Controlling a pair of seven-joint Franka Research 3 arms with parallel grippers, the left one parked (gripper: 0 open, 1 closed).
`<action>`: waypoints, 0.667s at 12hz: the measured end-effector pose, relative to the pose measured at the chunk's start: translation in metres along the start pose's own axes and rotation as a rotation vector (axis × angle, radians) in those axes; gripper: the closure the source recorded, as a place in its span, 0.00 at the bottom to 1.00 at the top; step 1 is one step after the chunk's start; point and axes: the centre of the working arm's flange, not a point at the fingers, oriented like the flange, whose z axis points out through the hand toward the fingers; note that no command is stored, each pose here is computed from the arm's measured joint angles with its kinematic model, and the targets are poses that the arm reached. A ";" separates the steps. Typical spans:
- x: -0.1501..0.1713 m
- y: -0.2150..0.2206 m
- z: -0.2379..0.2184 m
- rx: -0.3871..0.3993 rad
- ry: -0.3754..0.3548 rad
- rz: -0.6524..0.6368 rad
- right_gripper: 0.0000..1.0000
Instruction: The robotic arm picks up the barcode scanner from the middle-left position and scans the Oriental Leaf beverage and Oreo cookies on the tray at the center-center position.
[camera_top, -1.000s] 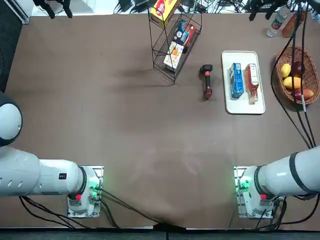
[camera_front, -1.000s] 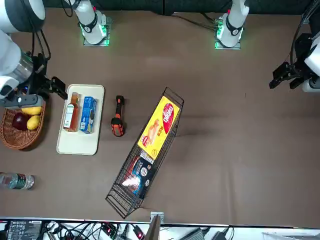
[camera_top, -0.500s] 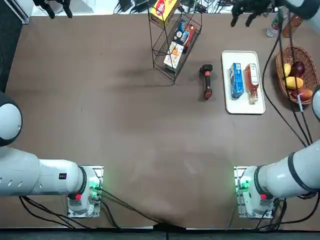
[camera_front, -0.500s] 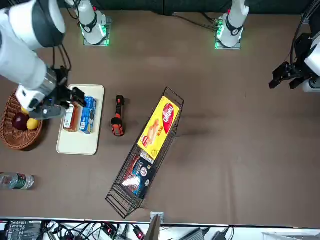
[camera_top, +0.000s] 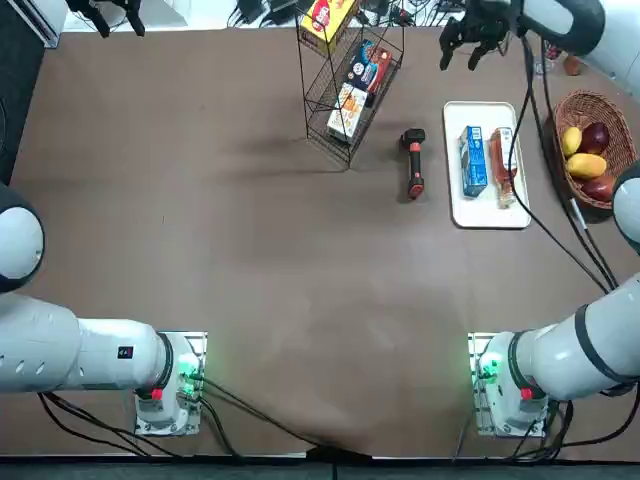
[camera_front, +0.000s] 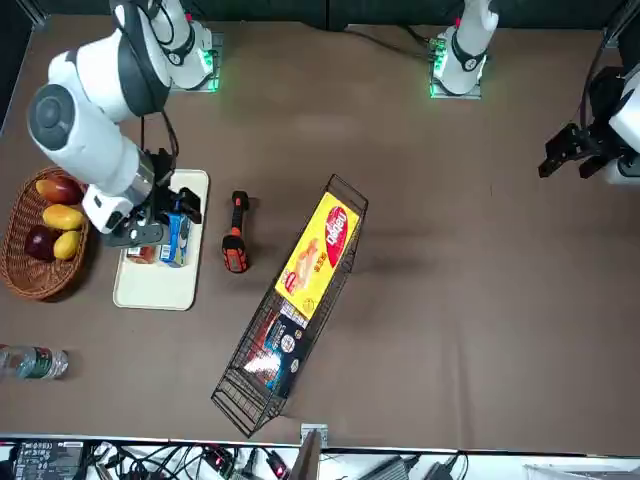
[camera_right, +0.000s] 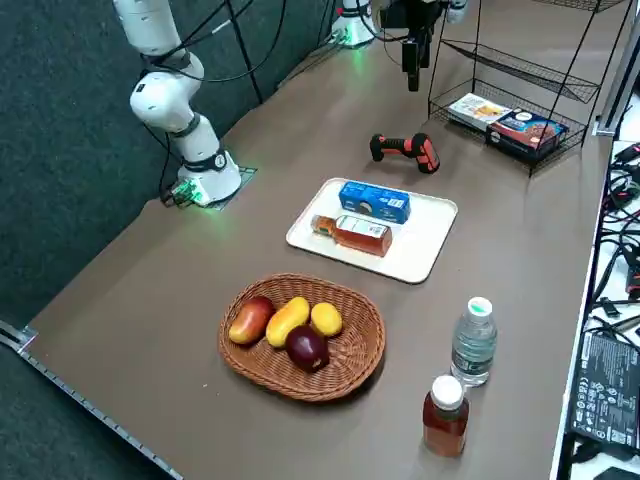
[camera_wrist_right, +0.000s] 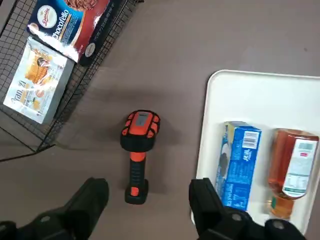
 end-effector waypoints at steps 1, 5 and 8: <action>0.000 -0.006 0.005 0.000 0.001 0.011 0.00; -0.003 -0.035 0.035 -0.009 -0.022 0.037 0.00; -0.004 -0.034 0.061 -0.013 -0.027 0.046 0.00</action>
